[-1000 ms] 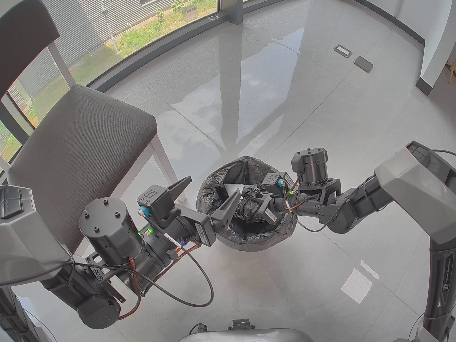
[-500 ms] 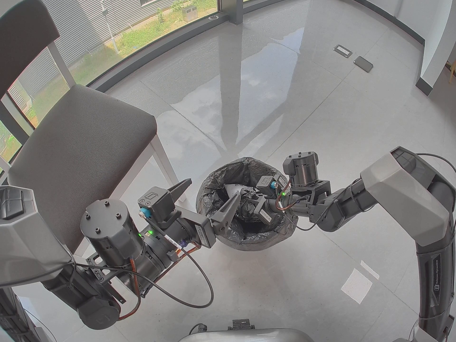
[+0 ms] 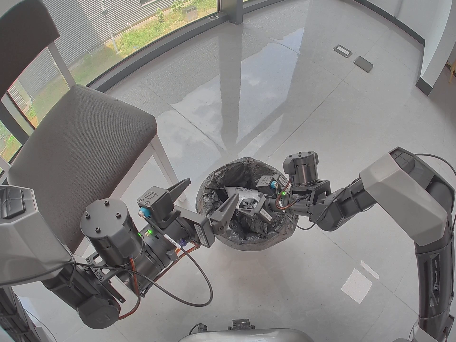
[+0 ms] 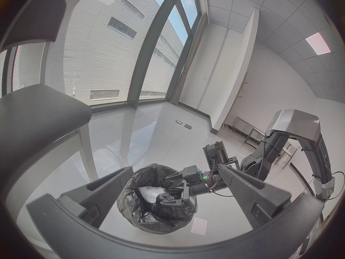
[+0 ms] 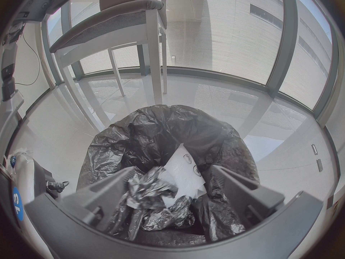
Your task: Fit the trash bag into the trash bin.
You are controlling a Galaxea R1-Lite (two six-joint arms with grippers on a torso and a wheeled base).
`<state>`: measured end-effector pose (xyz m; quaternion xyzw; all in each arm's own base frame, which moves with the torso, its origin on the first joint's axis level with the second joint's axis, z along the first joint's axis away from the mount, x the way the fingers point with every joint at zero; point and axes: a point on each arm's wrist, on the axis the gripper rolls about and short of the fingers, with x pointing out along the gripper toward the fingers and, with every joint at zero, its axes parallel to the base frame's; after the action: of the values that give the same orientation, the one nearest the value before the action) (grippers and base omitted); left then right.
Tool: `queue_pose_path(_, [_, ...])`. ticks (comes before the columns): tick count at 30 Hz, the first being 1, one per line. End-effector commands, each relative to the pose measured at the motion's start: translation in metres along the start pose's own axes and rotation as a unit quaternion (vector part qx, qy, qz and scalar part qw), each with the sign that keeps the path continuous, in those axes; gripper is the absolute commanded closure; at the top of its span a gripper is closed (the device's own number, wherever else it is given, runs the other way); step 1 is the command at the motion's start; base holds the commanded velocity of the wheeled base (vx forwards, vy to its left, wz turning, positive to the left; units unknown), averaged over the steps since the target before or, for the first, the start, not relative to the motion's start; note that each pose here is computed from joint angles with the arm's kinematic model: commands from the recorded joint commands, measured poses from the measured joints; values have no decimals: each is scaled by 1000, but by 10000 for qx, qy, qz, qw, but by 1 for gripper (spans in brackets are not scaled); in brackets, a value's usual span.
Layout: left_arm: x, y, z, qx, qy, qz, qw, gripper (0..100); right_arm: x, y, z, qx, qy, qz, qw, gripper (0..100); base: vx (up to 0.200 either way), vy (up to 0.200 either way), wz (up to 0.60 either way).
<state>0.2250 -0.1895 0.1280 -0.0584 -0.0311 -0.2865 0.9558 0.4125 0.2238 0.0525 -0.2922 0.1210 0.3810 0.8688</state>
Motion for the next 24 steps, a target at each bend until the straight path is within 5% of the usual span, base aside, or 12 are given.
queue_pose_path(1, [0,0,1,-14,-83,3,10000,0,-7,-3,11,-50,-138,-69,9999,0,0,0,0])
queue_pose_path(10, [3,7,3,70,-132,130,9998,0,-46,-25,52,-117,-695,-498,9963,0,0,0,0])
queue_pose_path(14, [3,16,7,129,-180,241,9995,0,-100,-45,83,211,-1165,-1276,9847,0,0,0,0])
queue_pose_path(19, [5,30,13,463,-276,479,9974,0,-201,-52,126,811,-1781,-2172,9563,0,0,0,0])
queue_pose_path(24, [1,44,44,920,-754,807,9896,0,-271,-59,126,1108,-1900,-2996,9284,0,0,0,0])
